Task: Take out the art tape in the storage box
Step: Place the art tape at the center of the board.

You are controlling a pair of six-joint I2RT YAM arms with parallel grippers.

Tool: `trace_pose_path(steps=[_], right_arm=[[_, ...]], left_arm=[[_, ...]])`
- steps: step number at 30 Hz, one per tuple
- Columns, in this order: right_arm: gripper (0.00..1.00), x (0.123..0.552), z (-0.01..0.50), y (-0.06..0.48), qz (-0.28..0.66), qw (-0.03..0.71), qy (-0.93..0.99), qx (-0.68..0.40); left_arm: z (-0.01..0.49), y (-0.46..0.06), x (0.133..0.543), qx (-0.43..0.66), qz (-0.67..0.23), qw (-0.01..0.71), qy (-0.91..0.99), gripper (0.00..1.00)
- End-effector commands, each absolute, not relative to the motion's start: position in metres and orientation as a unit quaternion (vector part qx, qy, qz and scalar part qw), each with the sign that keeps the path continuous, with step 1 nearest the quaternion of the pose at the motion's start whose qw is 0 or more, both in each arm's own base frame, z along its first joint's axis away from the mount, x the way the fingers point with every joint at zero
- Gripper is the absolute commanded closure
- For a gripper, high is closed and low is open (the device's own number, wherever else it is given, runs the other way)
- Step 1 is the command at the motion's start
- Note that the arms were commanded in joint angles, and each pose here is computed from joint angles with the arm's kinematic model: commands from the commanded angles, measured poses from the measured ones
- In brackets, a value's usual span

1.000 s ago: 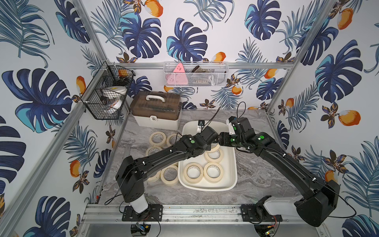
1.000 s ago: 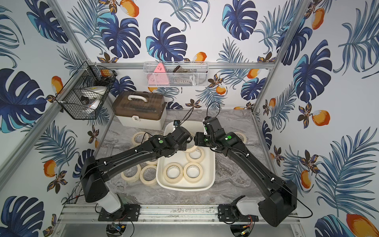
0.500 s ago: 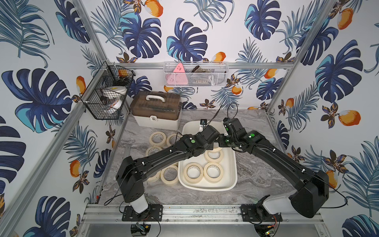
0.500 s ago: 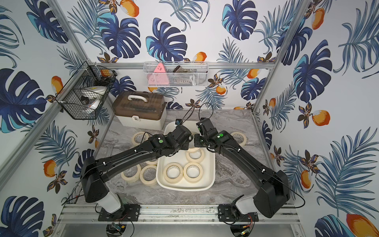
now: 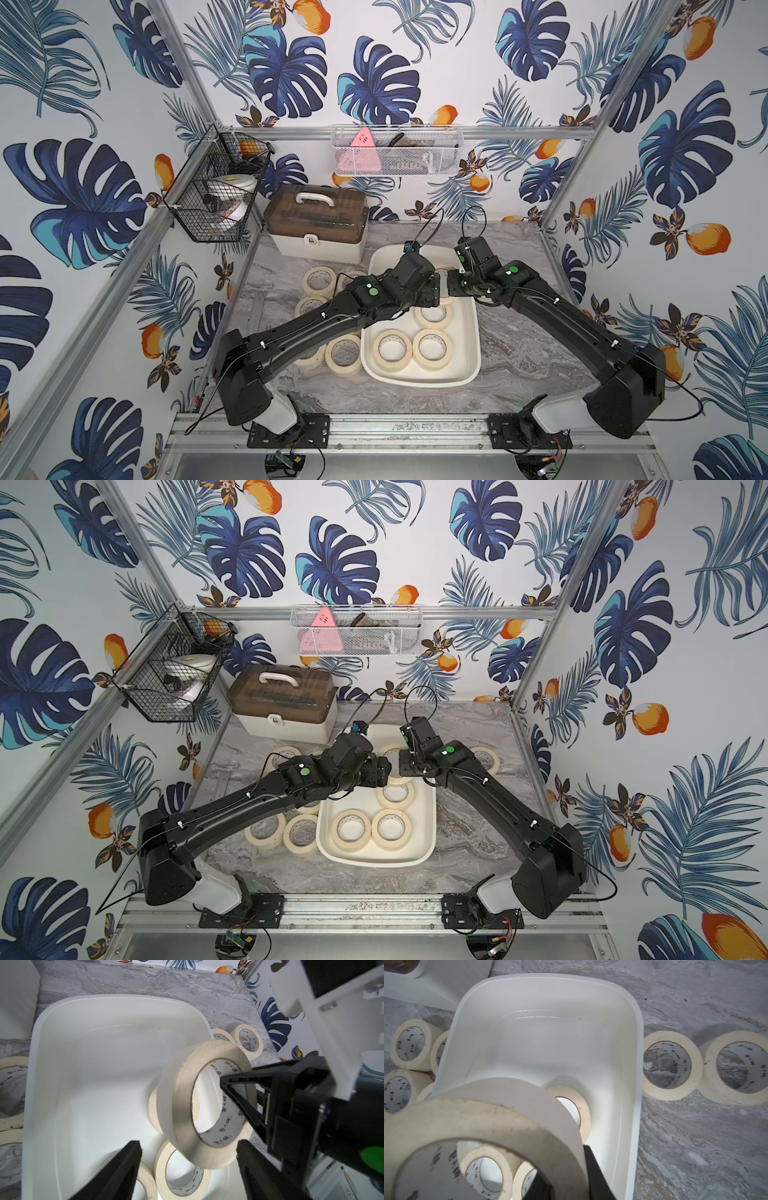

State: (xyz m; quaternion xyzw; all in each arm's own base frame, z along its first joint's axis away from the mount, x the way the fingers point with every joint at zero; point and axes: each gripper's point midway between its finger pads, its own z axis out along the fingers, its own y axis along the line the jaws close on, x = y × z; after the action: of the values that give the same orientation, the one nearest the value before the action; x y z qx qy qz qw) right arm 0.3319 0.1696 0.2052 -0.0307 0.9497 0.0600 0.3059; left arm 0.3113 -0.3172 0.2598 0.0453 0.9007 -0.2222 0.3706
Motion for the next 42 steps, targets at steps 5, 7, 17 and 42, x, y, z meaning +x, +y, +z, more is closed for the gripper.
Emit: trace_pose_path(steps=[5,7,17,42], right_arm=[[1.00,0.334,0.205,0.096,0.008,0.289,0.956,0.044],[1.00,0.332,0.199,0.068,0.003,0.280,0.956,0.089],[1.00,0.316,0.160,-0.005,-0.059,0.242,0.936,0.247],[1.00,0.312,0.030,0.000,-0.065,0.131,0.945,0.292]], left_arm=[[0.279,-0.312,0.306,0.074,-0.236,0.400,0.883,0.07],[0.277,-0.311,0.306,0.077,-0.231,0.401,0.883,0.06],[0.252,-0.317,0.311,0.082,-0.213,0.381,0.896,0.06],[0.225,-0.318,0.314,0.078,-0.195,0.357,0.910,0.07]])
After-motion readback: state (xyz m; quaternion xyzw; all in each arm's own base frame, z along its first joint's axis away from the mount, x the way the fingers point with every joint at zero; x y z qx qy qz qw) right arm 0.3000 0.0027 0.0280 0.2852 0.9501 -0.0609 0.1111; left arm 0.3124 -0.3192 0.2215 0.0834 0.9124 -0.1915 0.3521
